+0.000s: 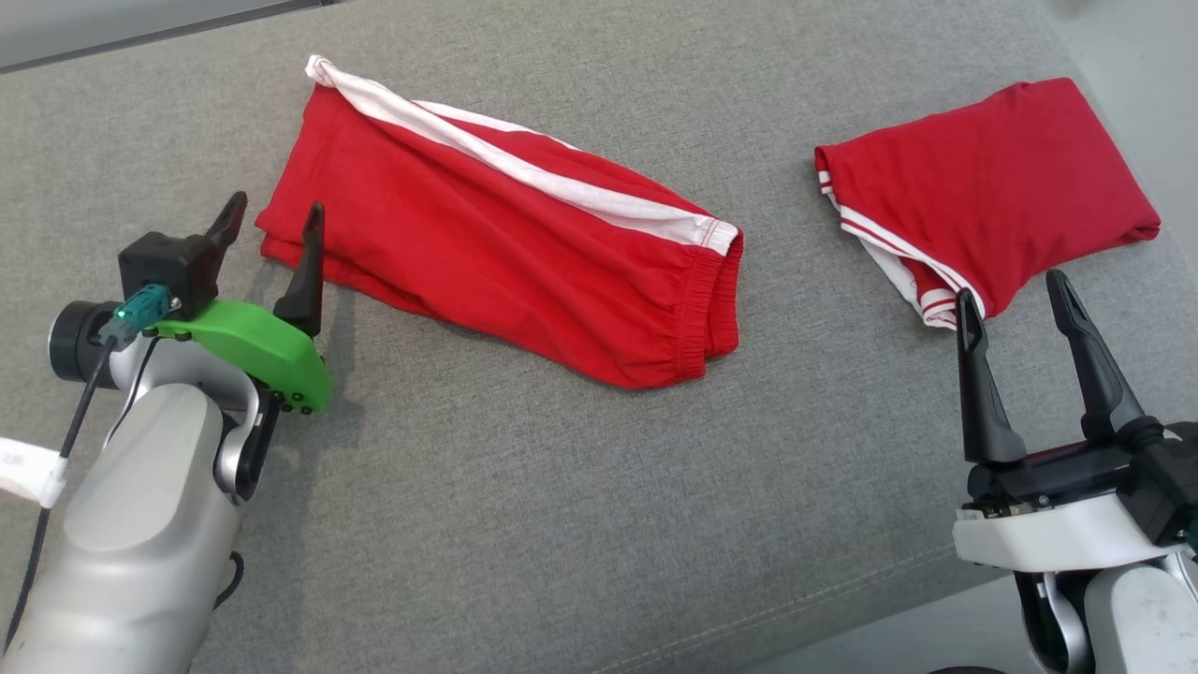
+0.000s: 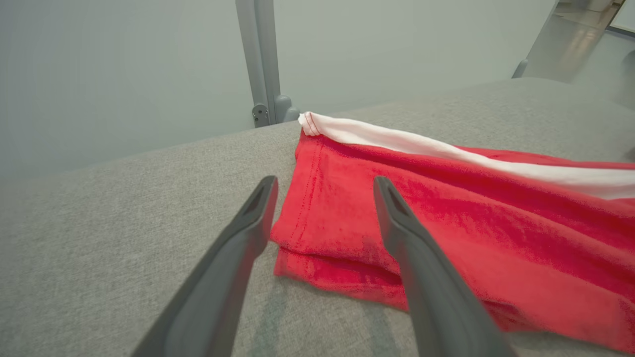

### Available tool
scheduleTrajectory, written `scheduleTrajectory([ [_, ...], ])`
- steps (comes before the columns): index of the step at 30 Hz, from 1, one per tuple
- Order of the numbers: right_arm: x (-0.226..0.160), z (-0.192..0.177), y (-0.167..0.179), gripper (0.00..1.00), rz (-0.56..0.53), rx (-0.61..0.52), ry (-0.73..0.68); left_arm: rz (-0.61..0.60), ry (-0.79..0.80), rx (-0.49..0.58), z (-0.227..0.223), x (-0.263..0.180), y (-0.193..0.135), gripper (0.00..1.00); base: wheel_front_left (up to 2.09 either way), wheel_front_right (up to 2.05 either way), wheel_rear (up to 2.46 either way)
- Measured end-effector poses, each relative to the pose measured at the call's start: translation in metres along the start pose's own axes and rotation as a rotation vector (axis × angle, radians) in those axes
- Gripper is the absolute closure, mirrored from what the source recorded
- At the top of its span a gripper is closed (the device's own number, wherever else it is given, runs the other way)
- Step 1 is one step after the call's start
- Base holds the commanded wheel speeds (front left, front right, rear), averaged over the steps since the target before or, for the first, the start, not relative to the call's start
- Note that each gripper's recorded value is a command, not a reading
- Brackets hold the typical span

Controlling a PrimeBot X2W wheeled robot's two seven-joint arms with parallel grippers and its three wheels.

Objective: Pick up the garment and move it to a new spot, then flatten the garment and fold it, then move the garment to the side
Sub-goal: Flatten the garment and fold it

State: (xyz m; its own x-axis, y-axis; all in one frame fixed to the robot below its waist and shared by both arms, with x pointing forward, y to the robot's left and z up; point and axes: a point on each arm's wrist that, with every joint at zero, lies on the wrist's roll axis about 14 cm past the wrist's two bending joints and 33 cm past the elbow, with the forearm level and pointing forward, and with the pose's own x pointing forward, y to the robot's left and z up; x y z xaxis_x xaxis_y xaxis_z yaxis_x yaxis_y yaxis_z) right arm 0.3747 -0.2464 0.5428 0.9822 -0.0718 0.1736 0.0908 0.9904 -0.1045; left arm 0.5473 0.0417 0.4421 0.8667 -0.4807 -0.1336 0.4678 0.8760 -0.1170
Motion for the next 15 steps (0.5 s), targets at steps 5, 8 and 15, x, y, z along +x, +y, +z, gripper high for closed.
scheduleTrajectory([
  [5, -0.007, -0.008, 0.003, 0.00, -0.021, 0.014, 0.027, 0.030, 0.138, -0.037, -0.028, 0.009, 0.008, 0.00, 0.00, 0.00, 0.00],
  [8, -0.008, -0.010, 0.005, 0.00, -0.020, 0.020, 0.037, 0.056, 0.217, -0.048, -0.038, 0.015, 0.017, 0.00, 0.00, 0.00, 0.00],
  [15, -0.012, -0.010, 0.001, 0.00, -0.034, 0.016, 0.042, 0.074, 0.469, -0.119, -0.072, 0.016, 0.015, 0.00, 0.00, 0.00, 0.00],
])
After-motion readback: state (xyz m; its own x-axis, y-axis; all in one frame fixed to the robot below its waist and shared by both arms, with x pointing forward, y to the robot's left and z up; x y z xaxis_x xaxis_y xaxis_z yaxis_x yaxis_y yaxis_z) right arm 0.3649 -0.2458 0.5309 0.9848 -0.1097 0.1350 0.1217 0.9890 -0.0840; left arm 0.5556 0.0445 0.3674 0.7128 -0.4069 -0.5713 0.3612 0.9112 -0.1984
